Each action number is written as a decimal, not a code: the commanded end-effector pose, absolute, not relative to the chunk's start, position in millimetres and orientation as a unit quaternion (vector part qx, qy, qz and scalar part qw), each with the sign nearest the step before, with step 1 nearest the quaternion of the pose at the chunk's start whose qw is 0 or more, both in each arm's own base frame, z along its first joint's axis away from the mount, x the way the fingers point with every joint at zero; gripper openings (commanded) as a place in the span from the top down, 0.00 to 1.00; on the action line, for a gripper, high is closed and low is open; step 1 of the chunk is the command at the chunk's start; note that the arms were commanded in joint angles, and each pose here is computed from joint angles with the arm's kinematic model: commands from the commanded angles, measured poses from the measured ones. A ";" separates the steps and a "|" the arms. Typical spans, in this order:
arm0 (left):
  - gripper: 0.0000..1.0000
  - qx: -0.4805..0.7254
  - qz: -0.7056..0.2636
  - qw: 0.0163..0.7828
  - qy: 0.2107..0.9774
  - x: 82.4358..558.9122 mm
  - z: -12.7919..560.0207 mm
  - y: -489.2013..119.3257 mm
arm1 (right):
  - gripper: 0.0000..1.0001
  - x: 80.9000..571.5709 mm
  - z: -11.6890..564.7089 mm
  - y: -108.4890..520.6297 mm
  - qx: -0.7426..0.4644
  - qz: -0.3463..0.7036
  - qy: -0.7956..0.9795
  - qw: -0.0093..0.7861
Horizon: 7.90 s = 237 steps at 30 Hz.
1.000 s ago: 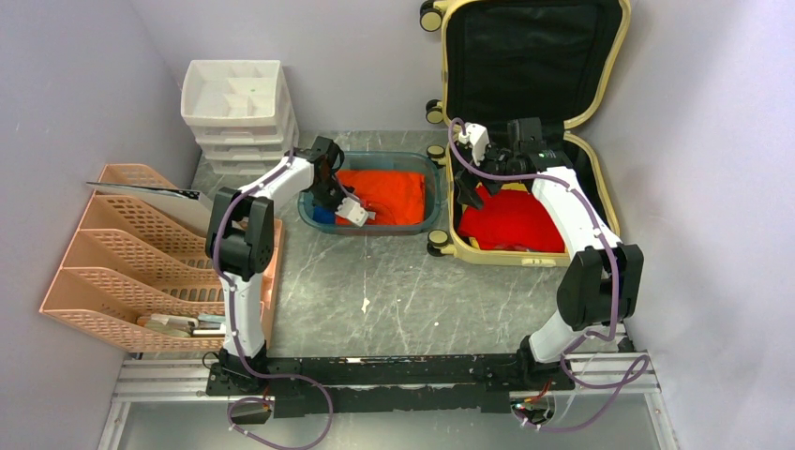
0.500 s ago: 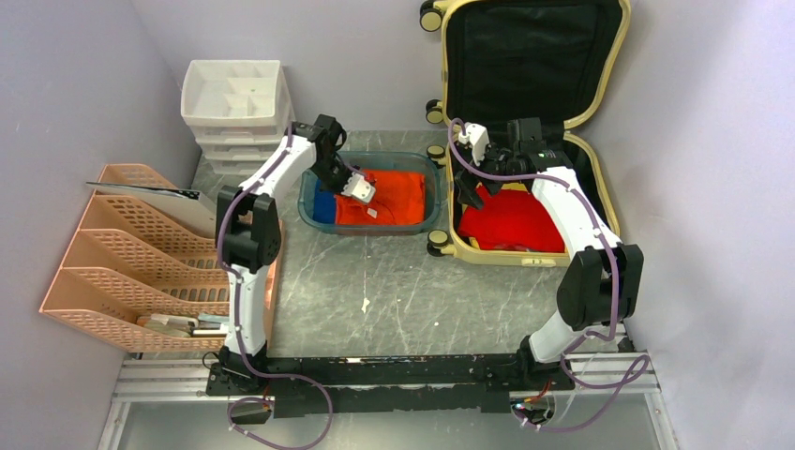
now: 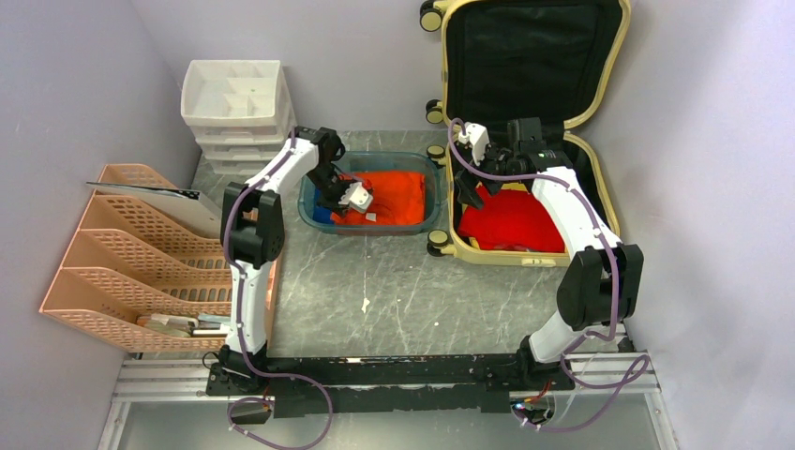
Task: Open, take out, and arrange the luggage
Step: Place the clothes in the bin, then pick up the clothes from the luggage.
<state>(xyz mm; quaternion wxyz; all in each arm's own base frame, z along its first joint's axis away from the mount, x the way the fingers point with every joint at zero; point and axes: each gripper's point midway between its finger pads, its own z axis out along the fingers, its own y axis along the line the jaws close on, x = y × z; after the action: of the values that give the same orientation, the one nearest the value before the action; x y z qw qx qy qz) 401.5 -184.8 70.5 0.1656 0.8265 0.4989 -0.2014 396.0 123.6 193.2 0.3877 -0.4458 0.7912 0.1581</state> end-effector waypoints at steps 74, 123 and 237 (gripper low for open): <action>0.03 0.239 -0.285 0.351 0.859 489.8 121.6 -183.4 | 0.69 377.5 64.8 259.2 -0.767 0.176 0.608 0.107; 0.03 0.240 -0.093 0.365 0.894 512.1 80.2 -159.3 | 0.57 390.2 107.4 224.5 -0.772 0.093 0.621 0.098; 0.03 0.384 -0.272 0.454 0.757 419.8 238.4 -355.9 | 1.00 477.4 119.9 61.8 -0.165 -0.012 0.895 0.415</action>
<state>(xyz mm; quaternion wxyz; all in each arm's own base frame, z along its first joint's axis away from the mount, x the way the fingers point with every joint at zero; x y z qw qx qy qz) 436.9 -308.4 228.7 0.4692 0.3644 0.7822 -0.1877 471.2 58.5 70.9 0.3596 -0.1649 0.9162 -0.0638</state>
